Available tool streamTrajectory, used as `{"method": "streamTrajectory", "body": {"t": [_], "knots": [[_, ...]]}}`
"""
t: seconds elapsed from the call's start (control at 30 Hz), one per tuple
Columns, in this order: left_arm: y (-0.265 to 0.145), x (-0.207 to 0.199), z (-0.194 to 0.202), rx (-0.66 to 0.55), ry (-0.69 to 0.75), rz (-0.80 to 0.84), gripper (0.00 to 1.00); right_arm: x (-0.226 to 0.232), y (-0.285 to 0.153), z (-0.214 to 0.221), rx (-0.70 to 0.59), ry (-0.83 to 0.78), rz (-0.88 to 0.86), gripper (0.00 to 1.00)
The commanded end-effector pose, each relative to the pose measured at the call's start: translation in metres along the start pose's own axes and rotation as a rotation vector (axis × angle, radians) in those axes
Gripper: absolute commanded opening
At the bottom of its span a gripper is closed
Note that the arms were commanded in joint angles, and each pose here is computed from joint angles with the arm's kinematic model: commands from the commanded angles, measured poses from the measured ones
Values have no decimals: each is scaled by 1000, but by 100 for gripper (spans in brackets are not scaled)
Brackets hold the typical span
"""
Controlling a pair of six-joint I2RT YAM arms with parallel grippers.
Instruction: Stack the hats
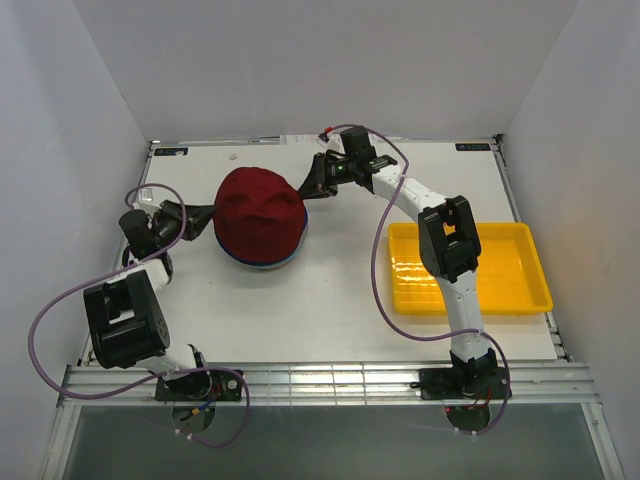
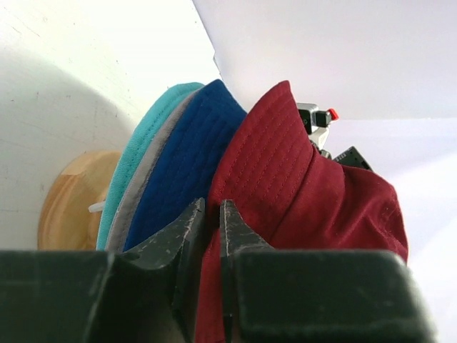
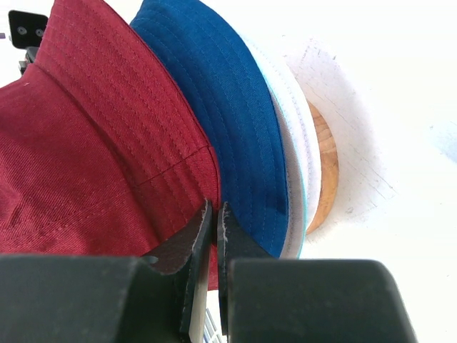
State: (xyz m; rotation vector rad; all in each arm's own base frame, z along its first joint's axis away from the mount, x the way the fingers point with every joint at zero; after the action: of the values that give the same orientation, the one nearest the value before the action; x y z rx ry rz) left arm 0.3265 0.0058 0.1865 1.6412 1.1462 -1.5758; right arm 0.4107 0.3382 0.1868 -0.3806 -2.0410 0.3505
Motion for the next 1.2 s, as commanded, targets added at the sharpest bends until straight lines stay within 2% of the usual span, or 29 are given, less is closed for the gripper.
{"method": "streamTrajectory", "body": {"t": [0.0, 0.1, 0.13, 0.2, 0.6, 1.17], "knots": [[-1, -3, 4, 22, 14, 31, 22, -15, -2, -7, -25, -2, 47, 8], [-1, -1, 5, 20, 8, 25, 13, -15, -2, -6, -25, -3, 49, 8], [-1, 2, 4, 12, 1, 15, 5, -15, -2, -6, -27, -4, 50, 8], [-1, 9, 5, 9, -15, -22, 0, -17, -1, -5, -26, -1, 54, 8], [-5, 60, 12, -47, -50, -231, 0, -30, 2, 2, -14, 25, 107, 8], [-13, 90, 17, -58, -29, -374, 0, -66, 0, 22, 9, 47, 230, 8]]}}
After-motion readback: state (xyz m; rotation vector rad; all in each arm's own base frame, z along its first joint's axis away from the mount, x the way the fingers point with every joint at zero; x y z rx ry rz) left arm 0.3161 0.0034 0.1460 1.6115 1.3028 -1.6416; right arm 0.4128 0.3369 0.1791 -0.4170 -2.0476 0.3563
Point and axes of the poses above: each gripper's point midway between its finger pads, its own y axis out along the fingers, its own x axis along the line the jaws close on, z = x × y, the point moved 7 cm from there along -y, back along the fingers, and after that the axes turned 6 degrees about -y, right-handed, at the moved point
